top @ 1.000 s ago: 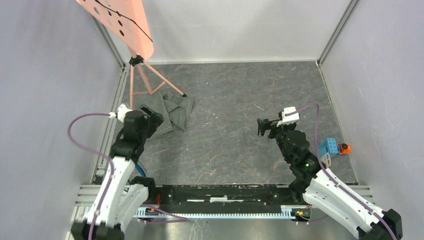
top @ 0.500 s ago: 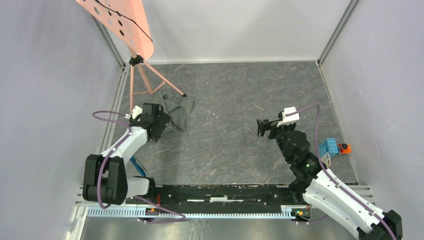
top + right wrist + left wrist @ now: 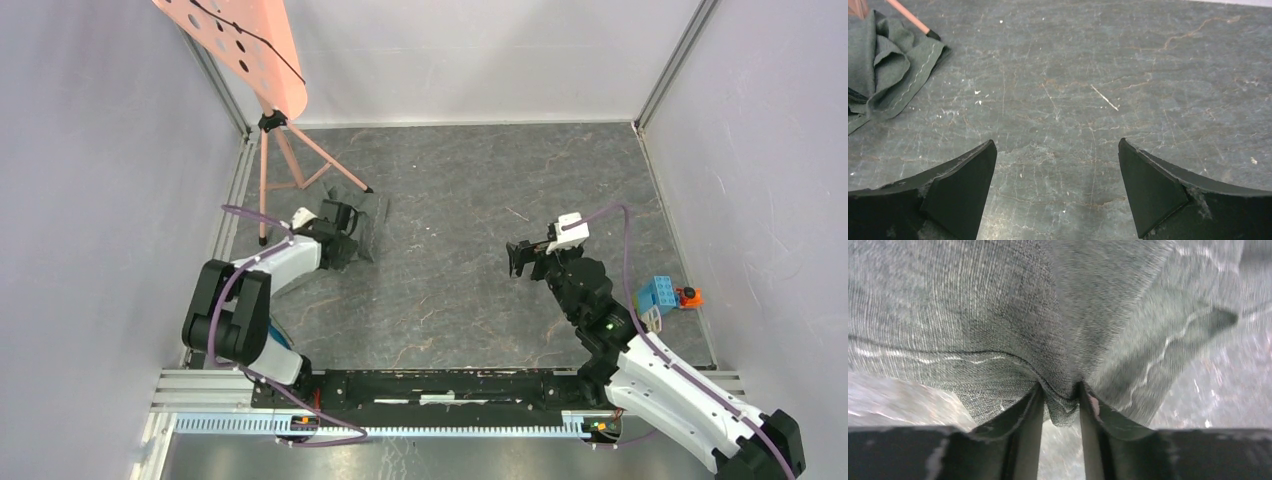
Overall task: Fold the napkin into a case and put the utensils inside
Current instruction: Move the crumpled napkin to the corner of the board, then pick up the crumpled napkin from the center of the board.
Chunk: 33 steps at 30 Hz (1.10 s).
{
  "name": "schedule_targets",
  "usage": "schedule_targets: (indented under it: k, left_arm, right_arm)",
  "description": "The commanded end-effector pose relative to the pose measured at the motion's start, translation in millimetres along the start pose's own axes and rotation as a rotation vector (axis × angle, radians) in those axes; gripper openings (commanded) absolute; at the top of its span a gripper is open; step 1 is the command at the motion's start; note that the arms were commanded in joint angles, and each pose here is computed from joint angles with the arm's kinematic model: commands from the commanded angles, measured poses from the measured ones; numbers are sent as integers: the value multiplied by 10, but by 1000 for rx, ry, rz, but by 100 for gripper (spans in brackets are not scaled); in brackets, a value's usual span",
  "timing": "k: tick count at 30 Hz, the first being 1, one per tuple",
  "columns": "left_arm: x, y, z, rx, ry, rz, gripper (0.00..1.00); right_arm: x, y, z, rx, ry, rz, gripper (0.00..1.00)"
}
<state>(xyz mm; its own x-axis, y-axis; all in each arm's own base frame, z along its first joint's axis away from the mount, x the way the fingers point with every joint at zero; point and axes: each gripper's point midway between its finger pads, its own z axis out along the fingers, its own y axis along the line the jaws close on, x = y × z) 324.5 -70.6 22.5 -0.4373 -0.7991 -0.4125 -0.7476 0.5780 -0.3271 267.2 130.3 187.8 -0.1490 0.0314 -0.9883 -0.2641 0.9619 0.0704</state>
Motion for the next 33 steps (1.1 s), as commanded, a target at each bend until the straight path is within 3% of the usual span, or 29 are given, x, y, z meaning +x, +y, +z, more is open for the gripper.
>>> schedule_targets:
  k: [1, 8, 14, 20, 26, 30, 33]
  left_arm:
    - [432, -120, -100, 94, 46, 18, 33]
    - [1582, -535, -800, 392, 132, 411, 14]
    - [2528, -661, -1396, 750, 407, 640, 7]
    - [2476, -502, -1595, 898, 428, 648, 6]
    - [2244, -219, -1694, 893, 390, 667, 2]
    - [2047, -79, -1682, 870, 328, 634, 2]
    - [1961, -29, -1725, 875, 315, 593, 2]
  right_arm:
    - [-32, 70, 51, -15, 16, 20, 98]
    - [129, 4, 88, 41, 104, 18, 98]
    - [346, 77, 81, 2, 180, 14, 98]
    - [648, 465, 65, -231, 306, -43, 98]
    - [1018, 911, 52, -458, 491, -66, 97]
    - [1123, 1162, 157, -493, 514, -84, 95]
    - [1172, 1333, 298, -478, 498, -117, 88]
